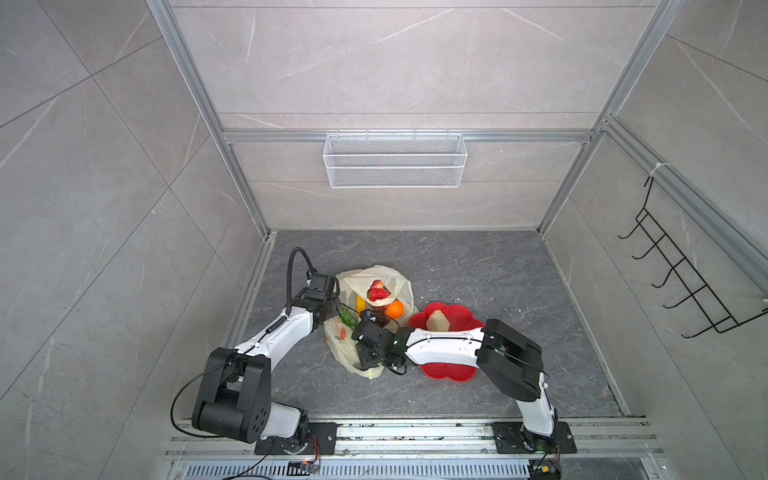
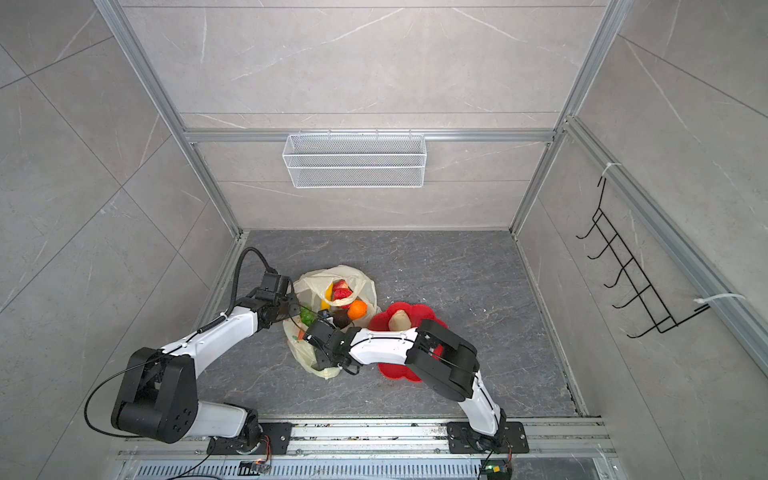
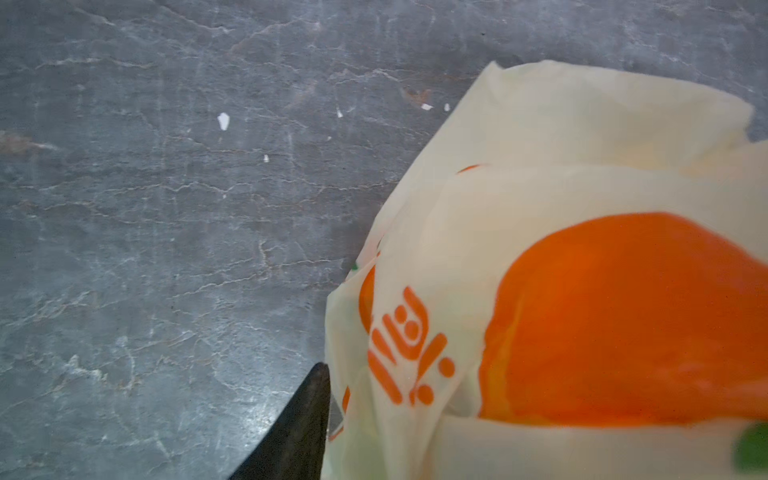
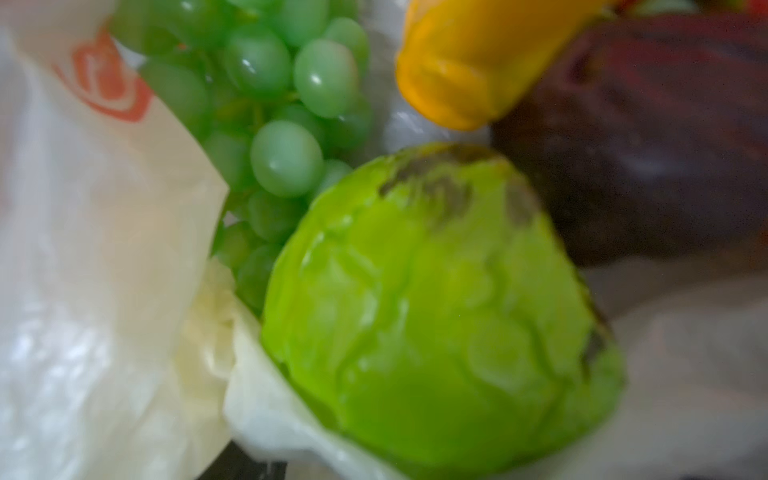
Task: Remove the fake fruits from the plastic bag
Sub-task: 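Reach the right gripper down to the green custard apple in the bag, then close the right gripper on the green custard apple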
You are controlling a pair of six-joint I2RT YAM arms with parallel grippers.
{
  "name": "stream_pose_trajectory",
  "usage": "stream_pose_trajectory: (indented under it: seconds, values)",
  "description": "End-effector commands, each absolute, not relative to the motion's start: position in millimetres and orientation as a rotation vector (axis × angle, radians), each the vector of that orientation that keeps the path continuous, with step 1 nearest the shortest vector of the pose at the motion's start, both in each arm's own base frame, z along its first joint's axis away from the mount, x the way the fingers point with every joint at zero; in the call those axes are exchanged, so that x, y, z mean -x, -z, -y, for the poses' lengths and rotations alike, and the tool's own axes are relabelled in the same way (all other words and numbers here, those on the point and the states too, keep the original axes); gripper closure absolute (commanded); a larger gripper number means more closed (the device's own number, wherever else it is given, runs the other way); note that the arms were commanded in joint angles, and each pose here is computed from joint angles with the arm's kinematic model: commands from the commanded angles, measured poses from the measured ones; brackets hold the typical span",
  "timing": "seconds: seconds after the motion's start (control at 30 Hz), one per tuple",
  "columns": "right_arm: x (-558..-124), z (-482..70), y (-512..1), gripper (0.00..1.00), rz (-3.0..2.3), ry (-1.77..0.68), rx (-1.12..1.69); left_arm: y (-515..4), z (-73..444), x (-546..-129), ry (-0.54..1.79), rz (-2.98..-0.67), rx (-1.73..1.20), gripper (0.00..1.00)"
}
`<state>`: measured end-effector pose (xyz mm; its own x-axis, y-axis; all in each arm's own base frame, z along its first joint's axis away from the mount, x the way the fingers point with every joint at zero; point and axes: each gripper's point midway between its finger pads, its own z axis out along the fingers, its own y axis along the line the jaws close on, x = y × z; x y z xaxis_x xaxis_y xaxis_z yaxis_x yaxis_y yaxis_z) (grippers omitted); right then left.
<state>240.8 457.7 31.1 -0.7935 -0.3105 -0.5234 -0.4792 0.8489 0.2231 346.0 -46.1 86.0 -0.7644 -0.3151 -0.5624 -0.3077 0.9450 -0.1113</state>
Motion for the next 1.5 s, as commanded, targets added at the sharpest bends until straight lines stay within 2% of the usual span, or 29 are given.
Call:
stream_pose_trajectory:
  seconds: [0.0, 0.17, 0.3, 0.57, 0.77, 0.9, 1.0, 1.1, 1.3, 1.47]
  values:
    - [-256, -489, -35, 0.42, -2.488, -0.525, 0.627, -96, 26, -340, -0.047, -2.447, 0.545, 0.44]
    - [-269, -498, -34, 0.43, -2.462, -0.501, 0.637, -106, 12, -329, -0.087, -2.378, 0.611, 0.17]
    - [-256, -481, -26, 0.43, -2.481, -0.472, 0.641, -104, 9, -326, -0.096, -2.386, 0.651, 0.13]
    - [-224, -457, -22, 0.41, -2.51, -0.465, 0.64, -90, 17, -330, -0.029, -2.441, 0.671, 0.25]
    - [-230, -455, -75, 0.3, -2.431, -0.53, 0.594, -89, 16, -330, -0.032, -2.441, 0.671, 0.33]
    - [-239, -445, -116, 0.29, -2.376, -0.552, 0.538, -89, 18, -331, -0.021, -2.441, 0.666, 0.34]
    - [-244, -442, -139, 0.23, -2.353, -0.582, 0.504, -89, 20, -331, -0.005, -2.441, 0.661, 0.34]
    - [-251, -447, -154, 0.21, -2.33, -0.612, 0.466, -91, 21, -331, 0.01, -2.438, 0.659, 0.34]
    - [-289, -452, -138, 0.24, -2.488, -0.577, 0.261, -94, 21, -330, 0.02, -2.418, 0.665, 0.34]
    - [-304, -457, -122, 0.27, -2.563, -0.531, 0.199, -96, 20, -329, 0.022, -2.409, 0.668, 0.33]
